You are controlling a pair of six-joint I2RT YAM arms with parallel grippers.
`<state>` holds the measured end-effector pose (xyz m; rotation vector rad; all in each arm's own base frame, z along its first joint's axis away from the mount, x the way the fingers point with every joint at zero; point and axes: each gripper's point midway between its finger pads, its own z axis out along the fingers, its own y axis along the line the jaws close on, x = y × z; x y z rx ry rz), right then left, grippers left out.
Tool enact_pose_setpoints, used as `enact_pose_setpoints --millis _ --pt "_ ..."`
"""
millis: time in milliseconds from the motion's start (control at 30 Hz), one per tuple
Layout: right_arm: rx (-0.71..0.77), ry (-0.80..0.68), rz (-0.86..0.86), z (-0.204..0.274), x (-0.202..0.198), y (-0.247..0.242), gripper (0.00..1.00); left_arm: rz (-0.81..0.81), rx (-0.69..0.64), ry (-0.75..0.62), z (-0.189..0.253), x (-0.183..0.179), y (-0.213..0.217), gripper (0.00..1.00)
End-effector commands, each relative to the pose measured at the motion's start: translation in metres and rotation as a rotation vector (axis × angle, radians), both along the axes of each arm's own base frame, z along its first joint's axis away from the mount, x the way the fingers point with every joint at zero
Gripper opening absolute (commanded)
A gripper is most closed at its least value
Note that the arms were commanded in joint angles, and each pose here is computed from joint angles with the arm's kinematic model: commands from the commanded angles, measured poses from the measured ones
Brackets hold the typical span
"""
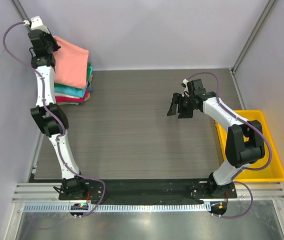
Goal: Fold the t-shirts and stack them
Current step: Neatly place the folded tshirt to the corner
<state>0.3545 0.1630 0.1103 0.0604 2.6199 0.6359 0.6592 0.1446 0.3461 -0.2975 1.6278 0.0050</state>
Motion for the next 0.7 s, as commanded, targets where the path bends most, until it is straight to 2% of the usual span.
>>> enact_pose_setpoints --millis 0,100,233,300,367,433,533,600,667 --pt "0.028 -0.044 0.006 0.013 0.012 0.007 0.69 0.038 0.076 -0.128 0.025 0.012 0.010 0.14" --pt "0.030 -0.046 0.006 0.014 0.015 0.007 0.69 0.047 0.088 -0.134 0.013 0.020 0.015 0.16" --pt "0.050 -0.058 0.013 0.022 0.017 0.011 0.69 0.038 0.127 -0.142 0.000 0.031 0.012 0.26" --pt "0.055 -0.062 0.014 0.024 0.018 0.012 0.69 0.101 0.170 -0.129 -0.006 0.033 0.017 0.35" --pt "0.060 -0.058 0.017 0.024 0.017 0.013 0.69 0.127 0.192 -0.120 -0.014 0.036 0.011 0.52" --pt "0.061 -0.059 0.017 0.024 0.017 0.013 0.69 0.164 0.210 -0.099 -0.022 0.035 0.015 0.65" --pt "0.064 -0.059 0.019 0.025 0.017 0.013 0.69 0.188 0.190 -0.093 -0.023 0.032 0.018 0.77" --pt "0.069 -0.058 0.020 0.026 0.017 0.014 0.69 0.165 0.187 -0.113 -0.010 0.028 0.011 0.80" --pt "0.074 -0.058 0.020 0.026 0.017 0.014 0.69 0.144 0.179 -0.126 0.000 0.024 0.006 0.89"
